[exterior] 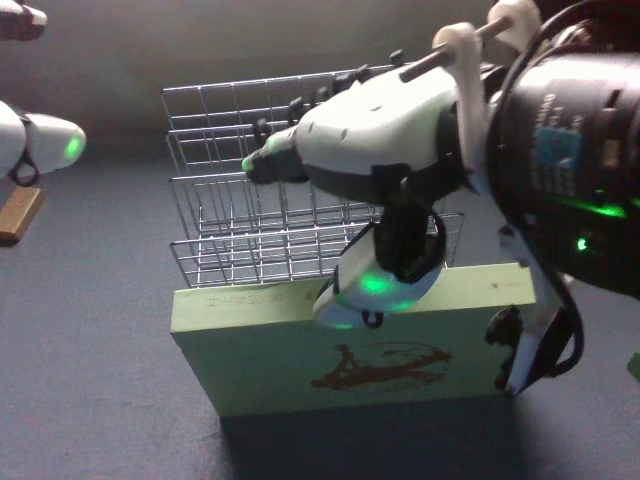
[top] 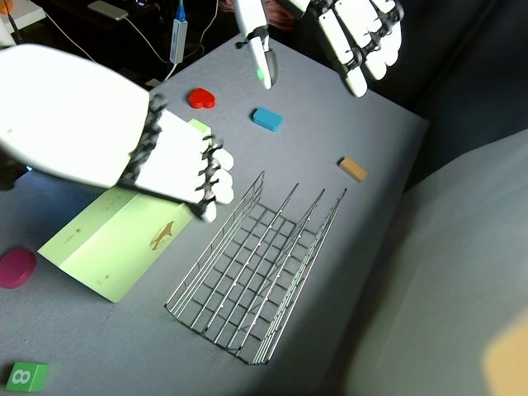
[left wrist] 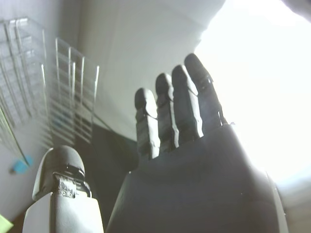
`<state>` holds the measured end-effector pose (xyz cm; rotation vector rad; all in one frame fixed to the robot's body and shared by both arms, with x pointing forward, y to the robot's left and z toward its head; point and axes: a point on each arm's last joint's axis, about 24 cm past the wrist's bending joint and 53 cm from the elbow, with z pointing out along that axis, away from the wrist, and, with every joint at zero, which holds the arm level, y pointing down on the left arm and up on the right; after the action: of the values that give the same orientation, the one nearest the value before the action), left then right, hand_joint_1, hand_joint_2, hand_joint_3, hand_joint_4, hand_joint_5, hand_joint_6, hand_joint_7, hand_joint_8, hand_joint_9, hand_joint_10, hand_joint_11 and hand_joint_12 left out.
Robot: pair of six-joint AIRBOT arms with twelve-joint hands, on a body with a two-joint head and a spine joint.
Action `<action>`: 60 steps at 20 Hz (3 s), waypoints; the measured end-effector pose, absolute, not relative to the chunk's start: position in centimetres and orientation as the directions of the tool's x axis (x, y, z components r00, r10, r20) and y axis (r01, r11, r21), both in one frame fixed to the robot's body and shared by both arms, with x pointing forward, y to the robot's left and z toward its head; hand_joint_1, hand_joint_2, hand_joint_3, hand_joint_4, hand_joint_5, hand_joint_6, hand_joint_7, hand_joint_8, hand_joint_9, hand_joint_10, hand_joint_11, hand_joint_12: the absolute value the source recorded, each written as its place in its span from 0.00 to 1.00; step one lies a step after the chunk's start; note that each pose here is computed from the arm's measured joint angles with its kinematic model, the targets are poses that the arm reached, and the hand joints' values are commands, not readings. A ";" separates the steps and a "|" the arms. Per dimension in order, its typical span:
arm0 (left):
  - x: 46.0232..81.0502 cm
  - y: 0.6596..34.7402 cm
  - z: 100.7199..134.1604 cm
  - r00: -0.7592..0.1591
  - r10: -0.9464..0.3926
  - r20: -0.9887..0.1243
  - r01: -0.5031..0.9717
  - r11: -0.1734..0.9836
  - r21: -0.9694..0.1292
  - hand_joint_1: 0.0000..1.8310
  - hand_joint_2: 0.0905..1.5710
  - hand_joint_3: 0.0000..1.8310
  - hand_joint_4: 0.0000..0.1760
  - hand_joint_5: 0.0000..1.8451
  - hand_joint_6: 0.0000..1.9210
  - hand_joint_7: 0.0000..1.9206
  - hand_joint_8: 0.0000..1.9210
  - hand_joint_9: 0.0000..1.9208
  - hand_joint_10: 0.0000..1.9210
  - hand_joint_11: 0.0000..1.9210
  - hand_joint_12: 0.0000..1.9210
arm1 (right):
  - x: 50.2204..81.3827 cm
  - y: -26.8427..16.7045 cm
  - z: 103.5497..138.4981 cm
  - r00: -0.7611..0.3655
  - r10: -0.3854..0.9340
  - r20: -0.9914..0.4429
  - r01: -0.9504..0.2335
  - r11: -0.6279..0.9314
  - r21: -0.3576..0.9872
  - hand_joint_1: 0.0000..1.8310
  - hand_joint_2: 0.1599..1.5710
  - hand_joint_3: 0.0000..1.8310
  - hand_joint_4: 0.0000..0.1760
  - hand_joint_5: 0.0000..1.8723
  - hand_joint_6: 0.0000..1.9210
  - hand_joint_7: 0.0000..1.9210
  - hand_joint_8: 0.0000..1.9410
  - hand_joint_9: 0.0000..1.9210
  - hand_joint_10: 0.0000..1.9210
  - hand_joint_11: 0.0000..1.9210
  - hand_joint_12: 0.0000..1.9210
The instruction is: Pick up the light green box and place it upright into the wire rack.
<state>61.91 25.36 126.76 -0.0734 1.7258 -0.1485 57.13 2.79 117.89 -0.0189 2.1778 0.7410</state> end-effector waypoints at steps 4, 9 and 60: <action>62.0 25.5 127.5 -0.138 -0.066 -0.988 0.055 0.996 -0.074 0.11 0.71 0.00 0.35 0.18 0.01 0.13 0.00 0.10 0.00 0.00 0.32 | 56.6 3.0 116.4 -0.708 0.222 -0.670 -0.208 0.842 0.498 0.52 0.59 0.00 0.15 0.11 0.00 0.12 0.00 0.08 0.00 0.00 0.40; 62.0 25.0 127.0 -0.153 0.029 -0.988 0.100 0.995 0.014 0.11 0.71 0.00 0.35 0.18 0.00 0.14 0.00 0.11 0.00 0.00 0.34 | 56.4 3.2 115.1 -0.728 0.218 -0.650 -0.184 0.851 0.491 0.51 0.59 0.00 0.15 0.09 0.00 0.09 0.00 0.06 0.00 0.00 0.39; 62.3 25.7 125.5 -0.199 0.225 -0.954 0.151 0.969 0.197 0.13 0.72 0.00 0.30 0.21 0.00 0.15 0.00 0.12 0.00 0.00 0.35 | 63.7 5.3 128.6 -0.427 0.309 -0.850 -0.321 0.826 0.462 0.66 0.71 0.00 0.00 0.47 0.53 0.48 0.65 0.38 0.63 0.31 0.84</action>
<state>62.30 25.67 125.53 0.2793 1.7778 0.0685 63.69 5.26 128.59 -0.0090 1.8859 0.7015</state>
